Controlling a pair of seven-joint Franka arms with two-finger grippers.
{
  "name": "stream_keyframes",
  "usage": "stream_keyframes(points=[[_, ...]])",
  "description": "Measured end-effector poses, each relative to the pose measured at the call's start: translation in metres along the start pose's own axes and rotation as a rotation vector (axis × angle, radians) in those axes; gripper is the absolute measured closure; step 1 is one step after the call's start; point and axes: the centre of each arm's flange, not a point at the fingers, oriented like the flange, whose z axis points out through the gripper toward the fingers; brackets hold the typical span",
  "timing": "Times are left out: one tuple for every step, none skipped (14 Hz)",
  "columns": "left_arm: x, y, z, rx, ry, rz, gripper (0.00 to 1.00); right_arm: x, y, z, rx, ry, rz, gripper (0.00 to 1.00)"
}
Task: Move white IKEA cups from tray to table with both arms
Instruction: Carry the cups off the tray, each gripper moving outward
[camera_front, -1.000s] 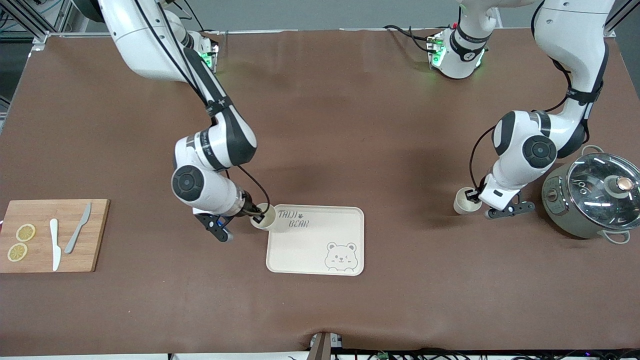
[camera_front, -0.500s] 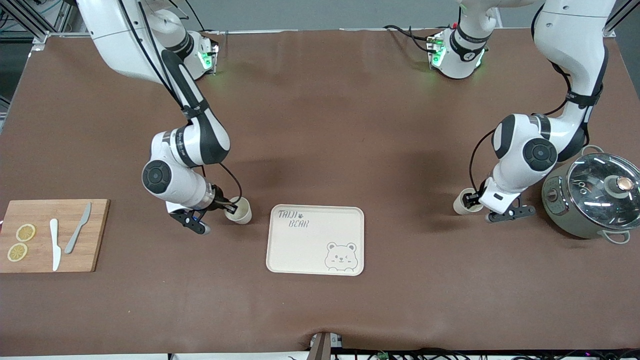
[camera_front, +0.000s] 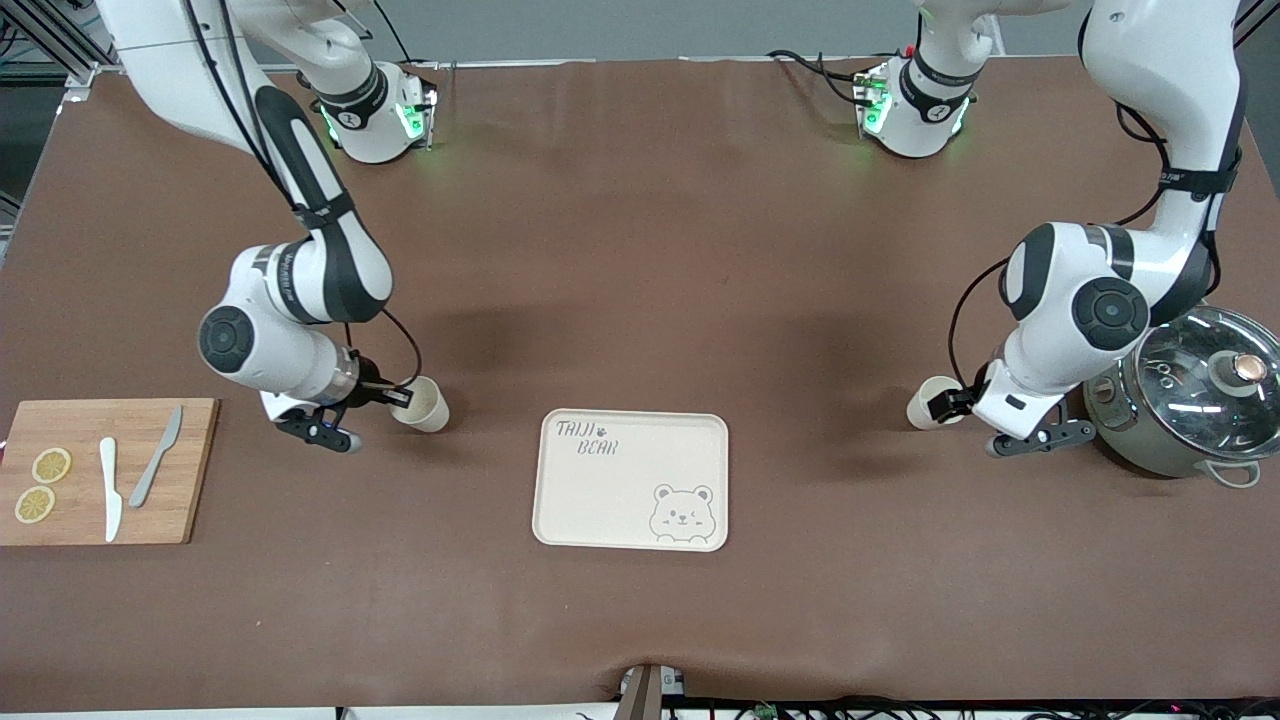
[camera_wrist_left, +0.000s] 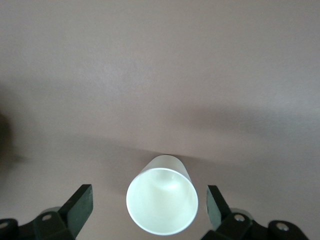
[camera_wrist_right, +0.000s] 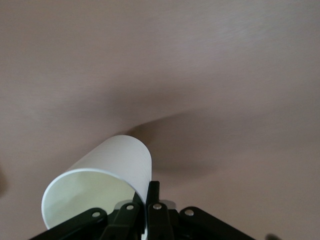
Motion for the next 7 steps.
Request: stream_keyframes(points=[[0.003, 0.002, -0.009, 0.001, -0.001, 0.002, 0.00, 0.001, 0.013, 0.001, -0.021, -0.001, -0.016, 0.97], [0.006, 0.005, -0.017, 0.002, -0.003, 0.003, 0.00, 0.001, 0.025, 0.002, -0.045, -0.002, -0.034, 0.97], [0.010, 0.006, -0.025, 0.005, -0.006, 0.003, 0.00, 0.001, 0.036, 0.003, -0.066, -0.003, -0.053, 0.97], [0.014, 0.006, -0.034, 0.007, -0.008, 0.002, 0.00, 0.002, 0.049, 0.004, -0.079, -0.007, -0.073, 0.97], [0.018, 0.006, -0.043, 0.009, -0.009, -0.001, 0.00, 0.003, 0.063, 0.004, -0.085, -0.014, -0.097, 0.97], [0.022, 0.005, -0.054, 0.012, -0.010, -0.004, 0.00, 0.005, 0.080, 0.004, -0.084, -0.020, -0.122, 0.97], [0.025, 0.004, -0.063, 0.014, -0.011, -0.007, 0.00, 0.009, 0.096, 0.002, -0.080, -0.023, -0.145, 0.97]])
